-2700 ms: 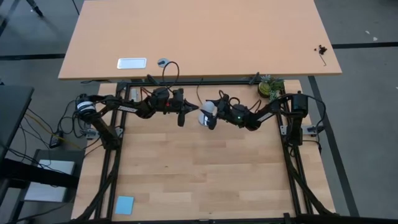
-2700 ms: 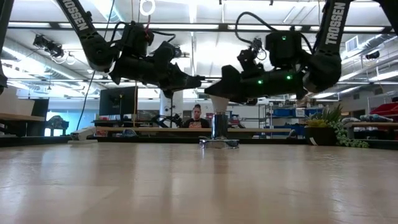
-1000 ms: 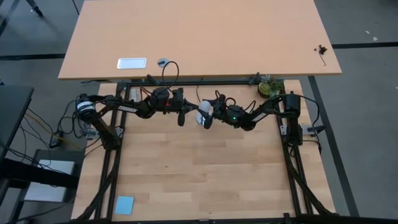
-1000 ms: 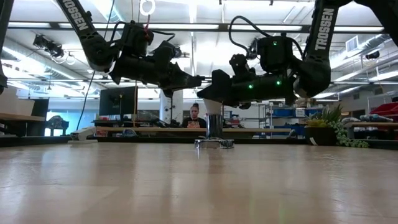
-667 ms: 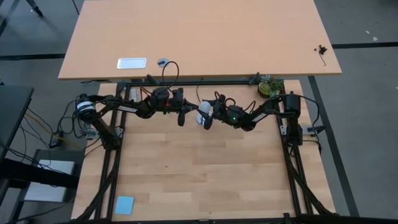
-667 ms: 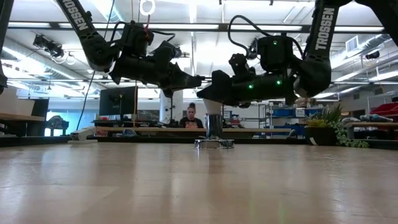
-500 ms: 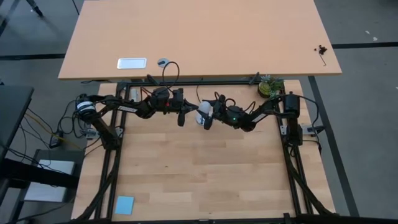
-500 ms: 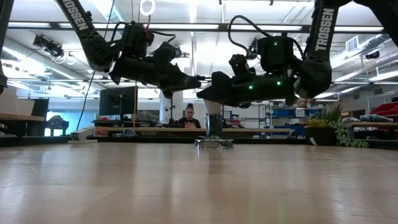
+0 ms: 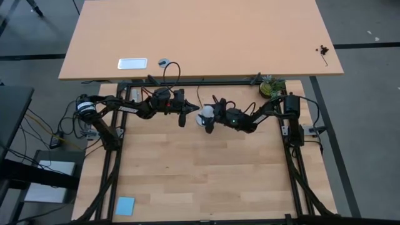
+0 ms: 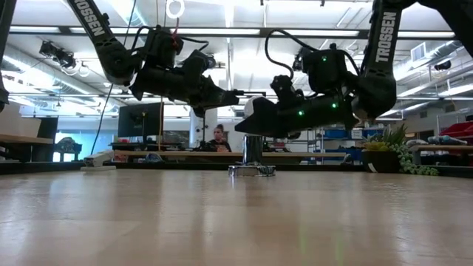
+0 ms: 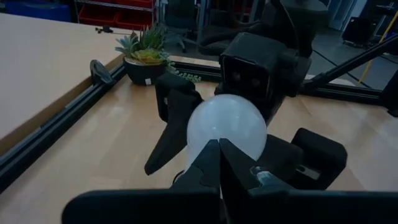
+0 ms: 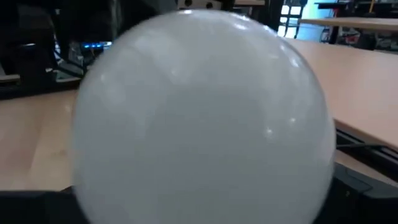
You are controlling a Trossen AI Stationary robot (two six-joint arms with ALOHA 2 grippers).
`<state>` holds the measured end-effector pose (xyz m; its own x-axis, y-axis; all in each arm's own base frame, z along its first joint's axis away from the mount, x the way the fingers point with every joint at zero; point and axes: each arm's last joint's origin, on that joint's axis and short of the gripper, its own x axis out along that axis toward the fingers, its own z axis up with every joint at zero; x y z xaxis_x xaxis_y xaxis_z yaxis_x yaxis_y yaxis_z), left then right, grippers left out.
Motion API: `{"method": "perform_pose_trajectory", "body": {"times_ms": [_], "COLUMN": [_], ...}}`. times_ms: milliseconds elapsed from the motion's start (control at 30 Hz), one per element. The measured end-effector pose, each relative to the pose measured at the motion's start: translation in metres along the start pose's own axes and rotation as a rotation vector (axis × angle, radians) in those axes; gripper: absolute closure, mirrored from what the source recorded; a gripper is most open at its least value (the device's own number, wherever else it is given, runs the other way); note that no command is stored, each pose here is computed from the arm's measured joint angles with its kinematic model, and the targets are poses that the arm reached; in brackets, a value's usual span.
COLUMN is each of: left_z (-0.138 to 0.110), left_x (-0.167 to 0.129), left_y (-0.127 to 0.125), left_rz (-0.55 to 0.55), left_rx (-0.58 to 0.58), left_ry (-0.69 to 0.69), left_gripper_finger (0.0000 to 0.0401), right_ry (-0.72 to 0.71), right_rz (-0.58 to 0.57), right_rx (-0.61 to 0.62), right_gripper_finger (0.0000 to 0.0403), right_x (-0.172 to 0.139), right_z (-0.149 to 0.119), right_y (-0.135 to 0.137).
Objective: Screw lightbulb
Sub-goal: Insert the lightbulb into the lamp
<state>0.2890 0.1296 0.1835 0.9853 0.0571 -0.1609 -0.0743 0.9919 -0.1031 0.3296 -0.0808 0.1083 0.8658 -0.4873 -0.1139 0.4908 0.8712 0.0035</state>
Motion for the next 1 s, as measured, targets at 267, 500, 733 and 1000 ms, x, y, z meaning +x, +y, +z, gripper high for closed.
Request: {"method": "perform_pose_trajectory", "body": {"times_ms": [267, 500, 733, 1000], "left_z": [0.001, 0.0, 0.001, 0.001], "left_x": [0.0, 0.0, 0.0, 0.0], "left_y": [0.0, 0.0, 0.0, 0.0], "left_rz": [0.0, 0.0, 0.0, 0.0], "left_rx": [0.001, -0.001, -0.001, -0.002], "left_ry": [-0.003, 0.0, 0.0, 0.001], "left_gripper_finger": [0.04, 0.04, 0.04, 0.04], "right_ry": [-0.017, -0.018, 0.039, 0.127], "right_rz": [0.002, -0.001, 0.012, 0.041], "right_rx": [0.001, 0.033, 0.04, 0.011], "right_gripper_finger": [0.0081, 0.0091, 0.0134, 0.014], "right_x": [-0.001, -0.005, -0.002, 0.014], "right_z": [0.007, 0.024, 0.034, 0.047], "right_y": [0.0, -0.002, -0.005, 0.0]}}
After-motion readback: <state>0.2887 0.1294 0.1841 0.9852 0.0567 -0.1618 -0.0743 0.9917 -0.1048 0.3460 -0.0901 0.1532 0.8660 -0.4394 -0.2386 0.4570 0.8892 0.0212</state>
